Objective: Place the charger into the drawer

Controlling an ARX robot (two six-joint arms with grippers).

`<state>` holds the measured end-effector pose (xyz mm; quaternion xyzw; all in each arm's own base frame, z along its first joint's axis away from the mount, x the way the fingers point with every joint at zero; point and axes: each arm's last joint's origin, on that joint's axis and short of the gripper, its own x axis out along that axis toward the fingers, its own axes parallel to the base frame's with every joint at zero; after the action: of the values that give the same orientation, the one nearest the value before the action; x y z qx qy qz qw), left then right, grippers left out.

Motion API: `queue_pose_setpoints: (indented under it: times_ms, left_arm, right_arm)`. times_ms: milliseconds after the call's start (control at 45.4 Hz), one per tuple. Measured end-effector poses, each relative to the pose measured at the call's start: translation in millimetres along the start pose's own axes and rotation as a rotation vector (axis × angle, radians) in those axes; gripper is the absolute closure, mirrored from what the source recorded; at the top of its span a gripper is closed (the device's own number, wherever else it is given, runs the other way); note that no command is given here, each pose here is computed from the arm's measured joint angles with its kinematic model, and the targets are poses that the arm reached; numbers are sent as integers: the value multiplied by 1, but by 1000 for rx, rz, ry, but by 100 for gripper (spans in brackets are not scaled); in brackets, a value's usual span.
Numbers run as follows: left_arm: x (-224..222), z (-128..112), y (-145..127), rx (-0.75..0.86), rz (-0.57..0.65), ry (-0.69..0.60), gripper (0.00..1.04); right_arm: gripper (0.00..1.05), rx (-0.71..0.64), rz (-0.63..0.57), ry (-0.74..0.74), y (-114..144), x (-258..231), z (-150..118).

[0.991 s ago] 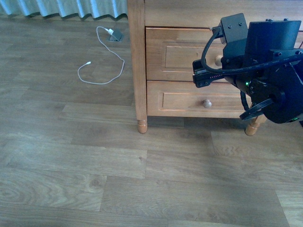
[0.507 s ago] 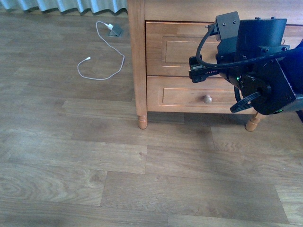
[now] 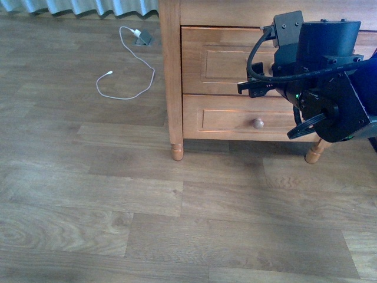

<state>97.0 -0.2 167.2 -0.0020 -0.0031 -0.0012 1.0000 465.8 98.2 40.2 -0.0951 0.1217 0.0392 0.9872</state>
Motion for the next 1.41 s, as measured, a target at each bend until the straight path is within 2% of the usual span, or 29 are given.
queue_pose_setpoints:
  times_ms: [154, 220, 286, 661, 903, 1190, 1410]
  left_arm:
    - [0, 0, 0, 0, 0, 0, 6]
    - [0, 0, 0, 0, 0, 0, 6]
    - [0, 0, 0, 0, 0, 0, 6]
    - [0, 0, 0, 0, 0, 0, 6]
    - [0, 0, 0, 0, 0, 0, 6]
    - [0, 0, 0, 0, 0, 0, 6]
    - [0, 0, 0, 0, 0, 0, 6]
  right_arm:
    - [69, 0, -9, -3, 0, 1, 1]
    - [77, 0, -7, -3, -2, 1, 1]
    - [81, 0, -6, -3, -2, 1, 1]
    - [82, 32, 33, 11, -7, -17, -5]
    - [82, 68, 88, 42, -9, -67, -17]
    - [83, 145, 157, 118, -18, -149, -35]
    - [83, 164, 178, 144, -22, -174, -44]
